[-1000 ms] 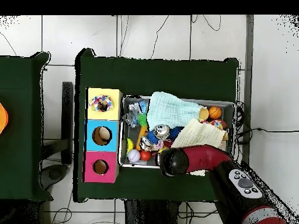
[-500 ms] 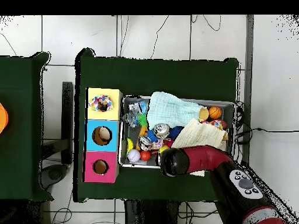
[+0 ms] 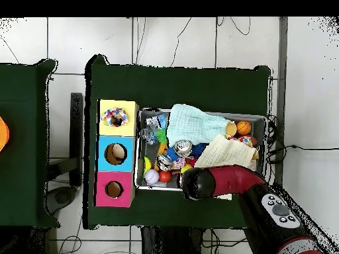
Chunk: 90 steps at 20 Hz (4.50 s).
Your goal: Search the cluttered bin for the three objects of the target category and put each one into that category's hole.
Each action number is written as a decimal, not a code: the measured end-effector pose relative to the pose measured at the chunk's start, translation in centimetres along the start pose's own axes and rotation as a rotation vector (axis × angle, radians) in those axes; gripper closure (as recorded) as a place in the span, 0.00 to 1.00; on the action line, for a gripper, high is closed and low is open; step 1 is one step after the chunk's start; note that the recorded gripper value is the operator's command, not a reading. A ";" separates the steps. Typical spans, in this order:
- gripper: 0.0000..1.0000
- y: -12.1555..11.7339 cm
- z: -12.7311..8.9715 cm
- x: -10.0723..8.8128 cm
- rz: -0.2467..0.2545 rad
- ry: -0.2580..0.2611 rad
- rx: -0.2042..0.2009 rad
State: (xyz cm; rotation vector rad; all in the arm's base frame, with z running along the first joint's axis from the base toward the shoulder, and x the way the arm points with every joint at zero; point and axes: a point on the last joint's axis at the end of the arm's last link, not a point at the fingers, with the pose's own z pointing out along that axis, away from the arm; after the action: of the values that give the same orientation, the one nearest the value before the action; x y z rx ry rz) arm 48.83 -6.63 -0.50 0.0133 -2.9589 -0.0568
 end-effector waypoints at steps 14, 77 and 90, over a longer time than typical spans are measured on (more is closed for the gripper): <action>1.00 -1.0 -11.2 -3.1 0.147 -0.079 0.018; 0.00 -5.9 -8.6 -2.9 0.167 -0.077 -0.032; 0.00 -0.6 -6.4 -4.7 0.084 -0.148 -0.060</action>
State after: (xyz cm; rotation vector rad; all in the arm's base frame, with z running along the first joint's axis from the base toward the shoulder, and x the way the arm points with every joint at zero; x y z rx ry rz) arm 54.63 -7.39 4.94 -0.1292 -3.1001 -0.1414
